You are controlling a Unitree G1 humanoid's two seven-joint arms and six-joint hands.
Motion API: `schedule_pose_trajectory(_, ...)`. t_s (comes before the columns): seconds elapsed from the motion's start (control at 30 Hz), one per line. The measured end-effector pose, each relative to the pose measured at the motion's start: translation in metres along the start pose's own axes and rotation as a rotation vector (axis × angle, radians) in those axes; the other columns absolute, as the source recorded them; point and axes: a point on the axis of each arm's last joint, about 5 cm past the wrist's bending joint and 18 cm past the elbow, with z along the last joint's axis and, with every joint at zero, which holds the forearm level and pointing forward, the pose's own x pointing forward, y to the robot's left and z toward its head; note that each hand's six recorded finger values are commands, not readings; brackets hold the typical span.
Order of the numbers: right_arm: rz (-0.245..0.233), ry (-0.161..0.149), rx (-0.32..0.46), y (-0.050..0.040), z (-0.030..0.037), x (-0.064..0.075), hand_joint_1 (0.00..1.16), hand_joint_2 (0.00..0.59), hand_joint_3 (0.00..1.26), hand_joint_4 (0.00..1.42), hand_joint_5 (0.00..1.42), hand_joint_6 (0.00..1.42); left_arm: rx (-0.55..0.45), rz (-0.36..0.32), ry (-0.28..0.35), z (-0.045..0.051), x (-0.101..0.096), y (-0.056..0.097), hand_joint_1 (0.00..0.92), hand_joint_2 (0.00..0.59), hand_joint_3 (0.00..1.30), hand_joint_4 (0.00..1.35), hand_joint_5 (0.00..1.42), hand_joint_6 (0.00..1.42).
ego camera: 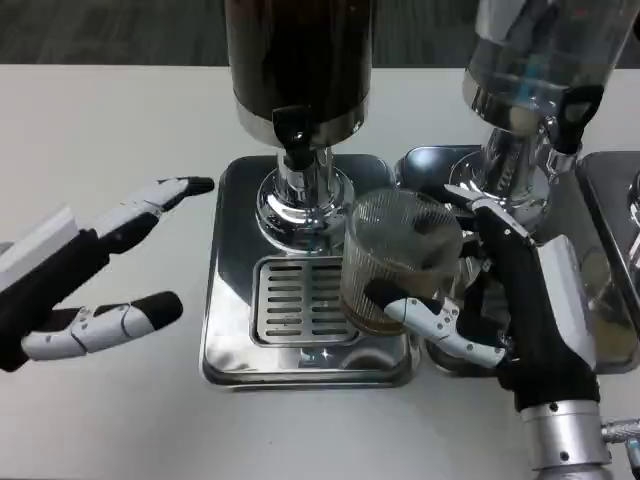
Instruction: Grasp the cup under the faucet to collect the drink, then remove the cup.
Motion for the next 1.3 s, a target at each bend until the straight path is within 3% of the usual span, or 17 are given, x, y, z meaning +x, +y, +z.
schedule_pose_trajectory(0.27, -0.002, -0.012, 0.005, -0.0043, 0.0037, -0.002, 0.65, 0.307, 0.53, 0.64, 0.85, 1.23, 0.096, -0.011, -0.008, 0.0042, -0.007, 0.003, 0.000, 0.171, 0.00, 0.00, 0.00, 0.04)
schedule_pose_trajectory(0.47, 0.015, -0.001, 0.003, -0.0077, 0.0053, -0.012, 0.66, 0.311, 0.54, 0.65, 0.87, 1.23, 0.131, -0.010, -0.016, 0.0060, -0.013, 0.004, 0.000, 0.165, 0.00, 0.00, 0.00, 0.04)
schedule_pose_trajectory(0.93, 0.031, -0.004, -0.005, -0.0138, 0.0083, -0.021, 0.67, 0.313, 0.55, 0.66, 0.87, 1.23, 0.122, -0.054, -0.109, 0.0191, -0.022, -0.006, 0.000, 0.161, 0.00, 0.00, 0.00, 0.04)
schedule_pose_trajectory(1.07, 0.028, -0.021, 0.002, -0.0149, 0.0108, -0.022, 0.67, 0.313, 0.55, 0.66, 0.87, 1.23, 0.123, -0.066, -0.116, 0.0221, -0.025, -0.005, 0.000, 0.160, 0.00, 0.00, 0.00, 0.04)
schedule_pose_trajectory(1.3, 0.040, -0.011, 0.001, -0.0156, 0.0103, -0.026, 0.67, 0.305, 0.56, 0.67, 0.88, 1.25, 0.106, -0.067, -0.129, 0.0258, -0.028, -0.009, 0.000, 0.160, 0.00, 0.00, 0.00, 0.04)
